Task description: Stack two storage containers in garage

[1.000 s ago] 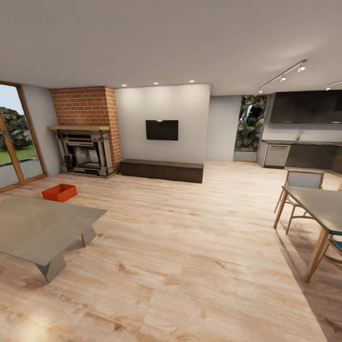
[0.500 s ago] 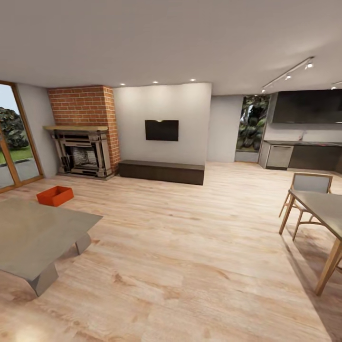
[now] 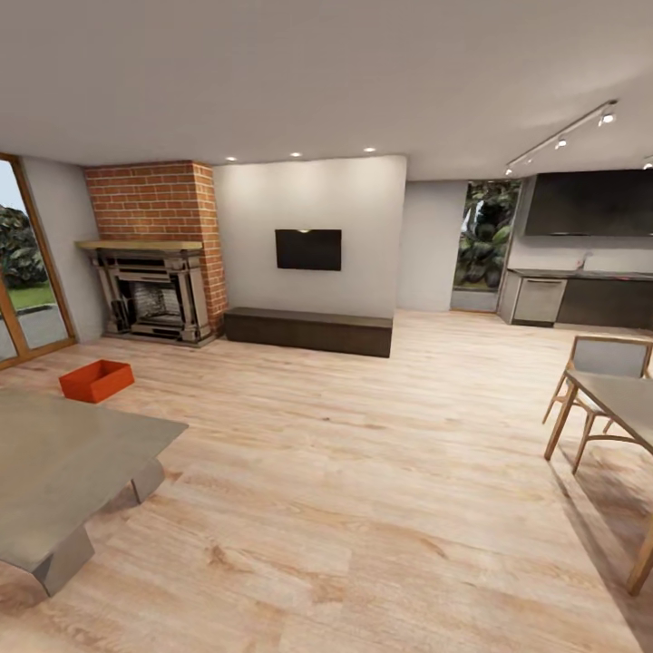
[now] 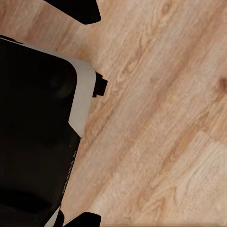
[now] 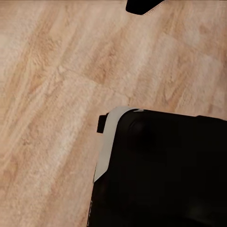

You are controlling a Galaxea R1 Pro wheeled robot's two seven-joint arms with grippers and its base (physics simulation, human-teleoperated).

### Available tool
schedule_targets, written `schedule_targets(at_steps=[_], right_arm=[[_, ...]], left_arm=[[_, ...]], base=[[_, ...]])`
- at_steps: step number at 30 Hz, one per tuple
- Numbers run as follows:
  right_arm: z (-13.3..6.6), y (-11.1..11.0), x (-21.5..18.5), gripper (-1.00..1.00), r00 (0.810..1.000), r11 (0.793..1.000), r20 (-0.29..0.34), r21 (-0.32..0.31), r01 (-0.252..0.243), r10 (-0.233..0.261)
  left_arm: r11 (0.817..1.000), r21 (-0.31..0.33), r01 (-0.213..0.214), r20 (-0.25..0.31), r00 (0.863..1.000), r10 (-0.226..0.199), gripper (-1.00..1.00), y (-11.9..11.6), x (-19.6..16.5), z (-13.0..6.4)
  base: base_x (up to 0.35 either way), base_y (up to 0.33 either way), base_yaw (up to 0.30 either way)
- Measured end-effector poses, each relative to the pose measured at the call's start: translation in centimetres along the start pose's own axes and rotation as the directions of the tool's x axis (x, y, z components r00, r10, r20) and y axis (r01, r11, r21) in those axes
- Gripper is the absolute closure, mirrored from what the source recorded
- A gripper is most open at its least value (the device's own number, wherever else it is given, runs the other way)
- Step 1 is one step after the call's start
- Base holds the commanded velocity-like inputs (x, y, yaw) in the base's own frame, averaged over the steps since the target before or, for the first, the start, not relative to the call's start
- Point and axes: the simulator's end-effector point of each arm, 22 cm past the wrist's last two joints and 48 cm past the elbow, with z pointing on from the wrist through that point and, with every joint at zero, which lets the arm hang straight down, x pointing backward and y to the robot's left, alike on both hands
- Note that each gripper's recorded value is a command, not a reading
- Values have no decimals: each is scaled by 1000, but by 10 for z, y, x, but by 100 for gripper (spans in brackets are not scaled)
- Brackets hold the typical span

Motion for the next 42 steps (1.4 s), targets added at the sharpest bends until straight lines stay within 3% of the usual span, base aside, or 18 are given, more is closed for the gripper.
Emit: schedule_targets(at_steps=[12,16,19,30,39,40,42], right_arm=[[0,0,0,-100,1000,1000,1,-2,7,-7],[0,3,-2,-100,998,998,9,-13,69,-69],[0,3,-2,-100,997,997,11,-15,82,-82],[0,3,-3,-100,996,996,16,-14,84,-83],[0,-2,-3,-100,999,999,16,-3,48,-48],[0,-10,1,-100,998,998,0,22,-58,59],[0,-12,3,-100,996,996,-6,29,-88,88]], left_arm=[[1000,0,0,0,1000,0,-100,0,0,0],[1000,0,0,0,1000,0,-100,0,0,0],[1000,0,0,0,1000,0,-100,0,0,0],[1000,0,0,0,1000,0,-100,0,0,0],[1000,0,1,-1,1000,-1,-100,0,0,0],[1000,-2,1,-8,1000,-1,-100,1,5,0],[1000,-3,0,-16,1000,0,-100,2,9,0]], base=[[326,0,0],[326,0,0],[326,0,0],[326,0,0],[326,0,0],[326,0,0],[326,0,0]])
